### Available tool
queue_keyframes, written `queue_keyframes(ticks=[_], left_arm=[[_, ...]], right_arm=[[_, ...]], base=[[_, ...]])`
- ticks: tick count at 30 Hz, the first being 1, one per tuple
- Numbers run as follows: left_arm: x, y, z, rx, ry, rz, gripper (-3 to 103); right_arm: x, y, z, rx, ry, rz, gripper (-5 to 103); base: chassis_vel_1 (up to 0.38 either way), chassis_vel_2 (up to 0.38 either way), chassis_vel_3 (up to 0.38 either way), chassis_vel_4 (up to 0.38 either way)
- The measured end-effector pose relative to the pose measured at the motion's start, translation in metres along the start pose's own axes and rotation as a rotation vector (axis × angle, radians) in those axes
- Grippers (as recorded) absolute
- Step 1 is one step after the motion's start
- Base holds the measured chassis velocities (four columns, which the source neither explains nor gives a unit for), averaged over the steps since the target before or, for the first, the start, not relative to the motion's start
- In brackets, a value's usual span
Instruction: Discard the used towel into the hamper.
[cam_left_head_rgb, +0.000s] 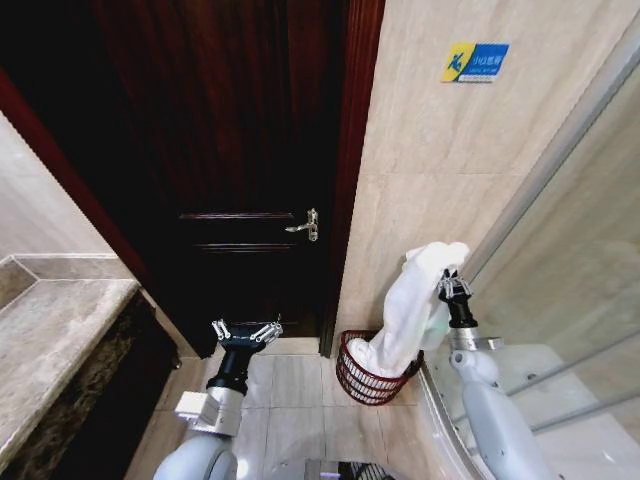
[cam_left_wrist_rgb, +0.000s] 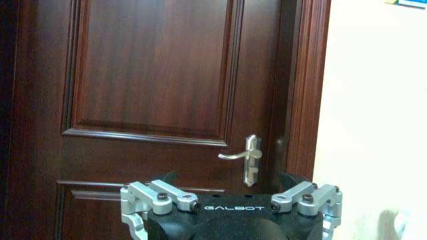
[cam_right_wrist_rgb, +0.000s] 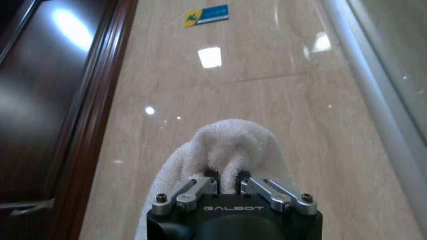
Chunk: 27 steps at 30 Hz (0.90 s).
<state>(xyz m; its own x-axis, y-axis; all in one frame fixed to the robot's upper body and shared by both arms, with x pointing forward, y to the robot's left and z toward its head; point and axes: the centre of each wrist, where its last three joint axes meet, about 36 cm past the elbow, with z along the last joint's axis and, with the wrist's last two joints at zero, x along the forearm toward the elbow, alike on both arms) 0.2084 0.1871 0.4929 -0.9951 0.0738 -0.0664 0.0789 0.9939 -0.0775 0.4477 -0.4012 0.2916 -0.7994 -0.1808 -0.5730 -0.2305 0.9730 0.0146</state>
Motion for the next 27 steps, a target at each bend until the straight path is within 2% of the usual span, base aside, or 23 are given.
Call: queue_keyframes(ticks=[11, 18, 27], left_arm=[[0.000, 0.000, 0.000, 0.000, 0.000, 0.000, 100], [0.000, 0.000, 0.000, 0.000, 0.000, 0.000, 100], [0.000, 0.000, 0.000, 0.000, 0.000, 0.000, 100]], right_arm=[[0.027, 0.017, 0.033, -0.014, 0.058, -0.009, 14], [0.046, 0.015, 0.049, -0.010, 0.098, -0.001, 14], [0.082, 0.015, 0.075, -0.035, 0.204, 0.013, 14]], base=[[0.000, 0.000, 0.000, 0.000], [0.000, 0.000, 0.000, 0.000], [0.000, 0.000, 0.000, 0.000]])
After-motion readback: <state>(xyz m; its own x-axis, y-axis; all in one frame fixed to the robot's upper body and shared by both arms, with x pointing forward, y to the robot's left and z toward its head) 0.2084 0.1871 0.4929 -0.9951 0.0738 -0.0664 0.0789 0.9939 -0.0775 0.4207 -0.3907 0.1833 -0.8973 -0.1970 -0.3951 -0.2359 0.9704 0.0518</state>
